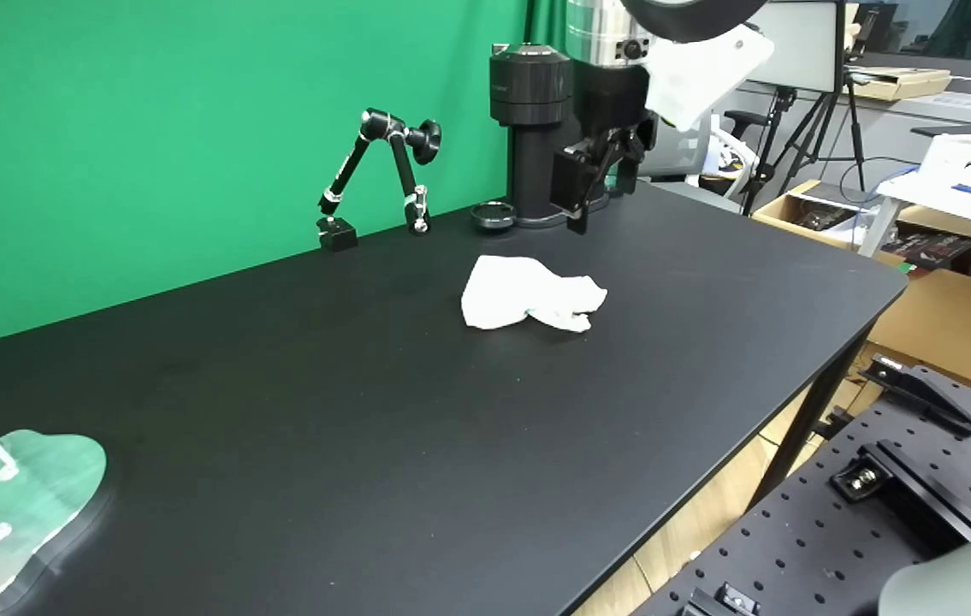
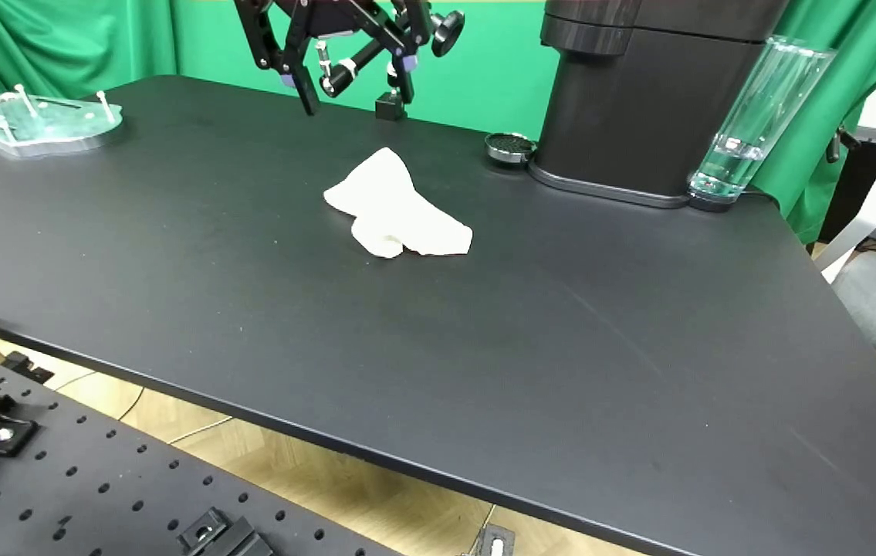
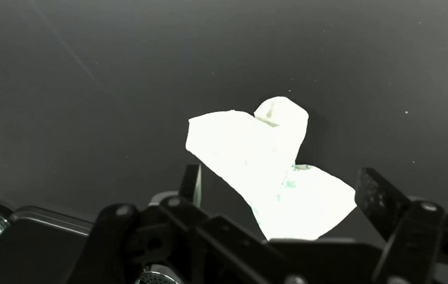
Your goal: Hang the white cloth on the black stand
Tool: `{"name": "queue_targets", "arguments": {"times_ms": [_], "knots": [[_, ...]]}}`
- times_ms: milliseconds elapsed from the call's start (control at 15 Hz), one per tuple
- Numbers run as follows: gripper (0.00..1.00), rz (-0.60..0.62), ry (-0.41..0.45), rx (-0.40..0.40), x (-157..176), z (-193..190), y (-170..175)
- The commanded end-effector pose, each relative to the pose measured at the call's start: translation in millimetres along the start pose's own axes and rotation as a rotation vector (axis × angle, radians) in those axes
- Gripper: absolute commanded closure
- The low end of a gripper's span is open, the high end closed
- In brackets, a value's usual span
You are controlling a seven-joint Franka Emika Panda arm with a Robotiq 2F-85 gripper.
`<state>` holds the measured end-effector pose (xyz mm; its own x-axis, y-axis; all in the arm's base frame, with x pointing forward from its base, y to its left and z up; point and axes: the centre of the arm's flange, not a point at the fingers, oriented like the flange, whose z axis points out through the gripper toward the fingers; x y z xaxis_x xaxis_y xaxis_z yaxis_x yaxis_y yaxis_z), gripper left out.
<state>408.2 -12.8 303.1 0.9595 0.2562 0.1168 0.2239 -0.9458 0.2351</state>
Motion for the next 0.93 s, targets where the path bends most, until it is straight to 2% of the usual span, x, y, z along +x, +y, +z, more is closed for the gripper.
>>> {"name": "queue_targets", "arguments": {"times_ms": [0, 267, 400, 533, 867], "knots": [[0.00, 0.001, 0.002, 0.000, 0.3, -0.4, -0.4], [0.00, 0.014, -0.051, 0.053, -4.7, 32.7, 8.1], [0.00, -0.013, -0.067, 0.127, -9.0, 58.7, 13.5], [0.00, -0.031, -0.086, 0.169, -12.0, 85.0, 19.7], [0.00, -0.070, -0.066, 0.142, -8.6, 130.1, 26.3]]}}
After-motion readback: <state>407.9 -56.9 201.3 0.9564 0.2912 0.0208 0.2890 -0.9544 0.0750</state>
